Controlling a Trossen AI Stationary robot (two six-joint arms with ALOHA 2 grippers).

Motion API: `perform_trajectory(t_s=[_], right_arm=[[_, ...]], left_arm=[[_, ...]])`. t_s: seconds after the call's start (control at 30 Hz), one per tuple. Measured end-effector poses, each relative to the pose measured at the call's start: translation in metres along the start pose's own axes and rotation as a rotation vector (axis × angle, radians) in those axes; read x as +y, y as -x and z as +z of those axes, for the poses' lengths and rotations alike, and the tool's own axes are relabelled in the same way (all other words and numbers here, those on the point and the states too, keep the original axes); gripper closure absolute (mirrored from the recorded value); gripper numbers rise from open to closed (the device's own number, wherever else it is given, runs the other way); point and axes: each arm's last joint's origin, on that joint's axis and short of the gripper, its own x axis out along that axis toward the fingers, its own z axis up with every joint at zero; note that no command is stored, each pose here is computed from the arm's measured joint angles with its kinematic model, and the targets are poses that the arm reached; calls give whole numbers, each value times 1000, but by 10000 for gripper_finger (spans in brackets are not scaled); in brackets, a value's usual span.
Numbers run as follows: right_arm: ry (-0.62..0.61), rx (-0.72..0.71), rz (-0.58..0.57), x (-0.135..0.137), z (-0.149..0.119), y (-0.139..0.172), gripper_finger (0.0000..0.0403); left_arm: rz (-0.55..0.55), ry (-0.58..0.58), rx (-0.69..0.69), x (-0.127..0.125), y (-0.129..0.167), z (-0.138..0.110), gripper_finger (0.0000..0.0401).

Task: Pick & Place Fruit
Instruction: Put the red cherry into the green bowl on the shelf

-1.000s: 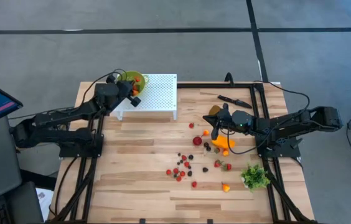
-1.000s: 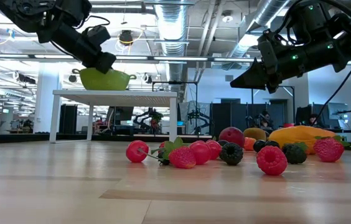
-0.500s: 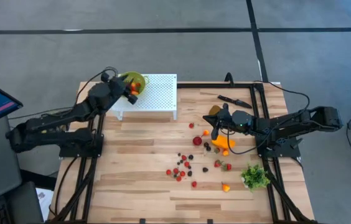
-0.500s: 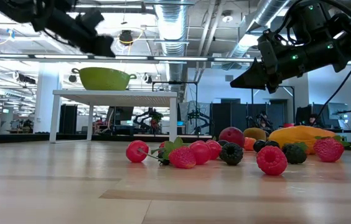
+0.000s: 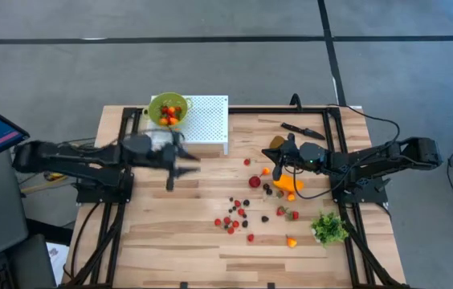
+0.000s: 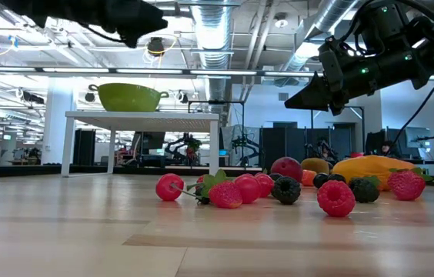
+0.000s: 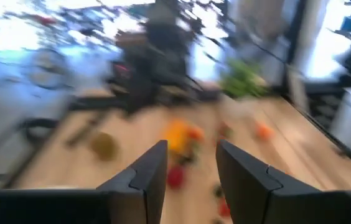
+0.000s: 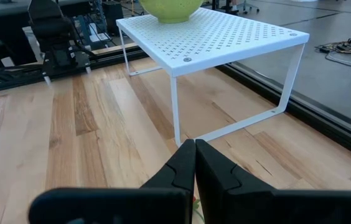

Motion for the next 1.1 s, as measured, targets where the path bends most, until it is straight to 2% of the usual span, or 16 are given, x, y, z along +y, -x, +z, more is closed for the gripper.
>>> perform_trajectory(t_s=[0.17,0.27,0.37,0.47,0.63,0.73,1.1], right_arm=[[0,0,0,0,0,0,397],[0,0,0,0,0,0,397],[0,0,0,0,0,0,397],[0,0,0,0,0,0,397],[0,0,0,0,0,0,397],[0,0,0,0,0,0,397],[0,0,0,0,0,0,397]], left_arm=[[-171,-88,157,-37,-33,-29,270],[-207,-130,211,-56,-48,-44,264],[-231,-158,270,-72,-60,-61,244],[-264,-175,327,-84,-68,-78,208],[-204,-212,373,-95,-79,-97,141],[-204,-220,405,-97,-83,-107,116],[-246,-189,446,-103,-96,-135,105]])
